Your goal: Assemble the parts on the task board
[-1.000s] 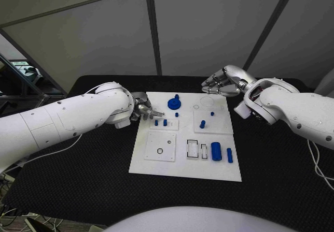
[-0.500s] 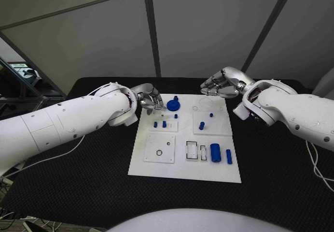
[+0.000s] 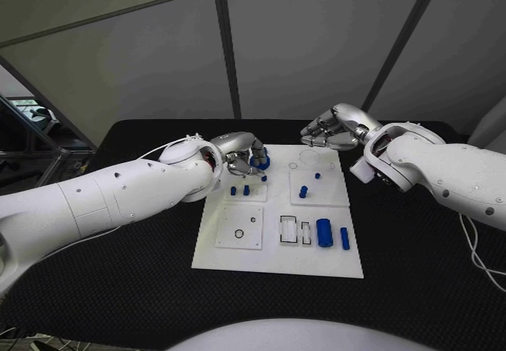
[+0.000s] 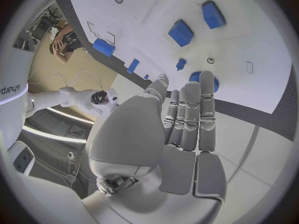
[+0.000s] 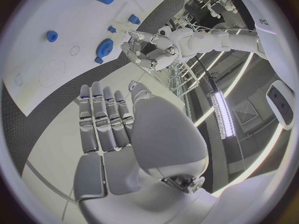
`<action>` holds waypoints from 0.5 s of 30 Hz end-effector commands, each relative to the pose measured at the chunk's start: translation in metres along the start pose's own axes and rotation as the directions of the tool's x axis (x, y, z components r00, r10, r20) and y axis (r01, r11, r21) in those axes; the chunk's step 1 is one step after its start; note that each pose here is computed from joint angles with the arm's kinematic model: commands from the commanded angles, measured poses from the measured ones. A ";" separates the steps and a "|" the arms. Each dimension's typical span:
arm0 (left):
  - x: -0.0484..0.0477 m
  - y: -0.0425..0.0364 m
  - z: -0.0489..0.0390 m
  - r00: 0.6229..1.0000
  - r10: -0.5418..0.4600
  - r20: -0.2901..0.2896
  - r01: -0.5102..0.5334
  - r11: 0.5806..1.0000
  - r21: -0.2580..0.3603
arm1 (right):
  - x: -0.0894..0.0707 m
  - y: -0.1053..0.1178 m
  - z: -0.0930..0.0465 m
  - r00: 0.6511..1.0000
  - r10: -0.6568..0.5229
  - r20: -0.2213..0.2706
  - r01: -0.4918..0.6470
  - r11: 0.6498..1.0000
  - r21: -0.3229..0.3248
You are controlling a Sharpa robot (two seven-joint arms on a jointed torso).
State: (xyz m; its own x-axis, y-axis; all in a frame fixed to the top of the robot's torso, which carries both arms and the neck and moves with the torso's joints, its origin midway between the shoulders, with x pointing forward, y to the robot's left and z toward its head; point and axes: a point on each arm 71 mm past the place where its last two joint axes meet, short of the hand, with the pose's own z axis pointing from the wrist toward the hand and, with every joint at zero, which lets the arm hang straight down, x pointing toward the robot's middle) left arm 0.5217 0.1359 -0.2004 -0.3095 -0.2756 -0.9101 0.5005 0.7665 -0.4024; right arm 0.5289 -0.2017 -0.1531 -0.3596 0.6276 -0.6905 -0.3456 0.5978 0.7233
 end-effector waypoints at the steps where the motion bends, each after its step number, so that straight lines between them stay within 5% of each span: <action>1: 0.0045 -0.0026 0.0041 0.992 0.119 -0.047 -0.117 0.992 0.039 | 0.000 0.002 0.001 1.000 0.003 -0.002 -0.003 1.000 -0.009; 15: 0.0124 0.0003 0.0143 0.983 0.157 -0.092 -0.156 0.988 0.019 | 0.002 0.004 0.002 1.000 0.005 -0.006 -0.005 1.000 -0.012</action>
State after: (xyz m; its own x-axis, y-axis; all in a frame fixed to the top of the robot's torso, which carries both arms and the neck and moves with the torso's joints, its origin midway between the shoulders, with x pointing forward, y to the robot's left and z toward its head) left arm 0.5295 0.1251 -0.2120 -0.2965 -0.1377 -0.9450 0.5444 0.7887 -0.2857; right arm 0.5287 -0.1982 -0.1530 -0.3635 0.6270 -0.6890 -0.3491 0.5940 0.7248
